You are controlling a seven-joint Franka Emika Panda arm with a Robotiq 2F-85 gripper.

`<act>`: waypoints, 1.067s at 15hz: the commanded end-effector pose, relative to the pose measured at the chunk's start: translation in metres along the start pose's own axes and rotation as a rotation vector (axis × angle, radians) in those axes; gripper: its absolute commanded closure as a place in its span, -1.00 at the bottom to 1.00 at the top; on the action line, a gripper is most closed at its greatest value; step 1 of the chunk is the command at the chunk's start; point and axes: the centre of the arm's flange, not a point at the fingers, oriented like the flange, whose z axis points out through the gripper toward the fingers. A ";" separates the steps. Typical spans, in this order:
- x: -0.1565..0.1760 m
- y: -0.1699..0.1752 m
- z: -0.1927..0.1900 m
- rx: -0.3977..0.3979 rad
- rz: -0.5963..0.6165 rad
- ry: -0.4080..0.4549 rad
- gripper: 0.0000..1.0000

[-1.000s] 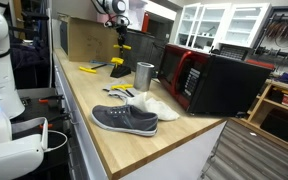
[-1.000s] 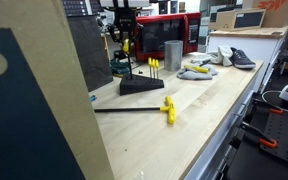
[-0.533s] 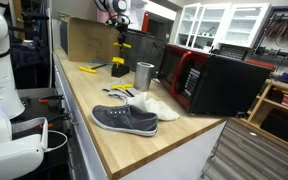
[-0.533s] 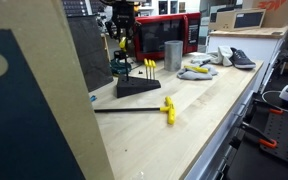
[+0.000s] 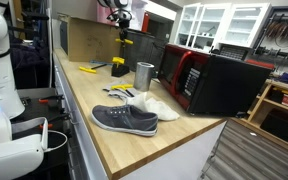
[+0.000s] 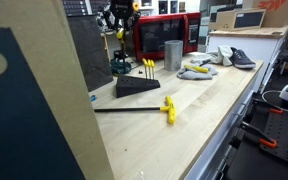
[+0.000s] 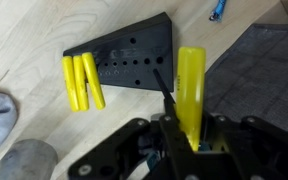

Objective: Put the objects together on the counter

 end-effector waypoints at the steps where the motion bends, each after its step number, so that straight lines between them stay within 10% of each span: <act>1: -0.001 0.003 -0.035 -0.038 -0.001 0.074 0.91; 10: 0.003 0.036 -0.046 -0.318 0.014 0.352 0.91; 16: -0.017 0.064 -0.001 -0.524 -0.033 0.247 0.91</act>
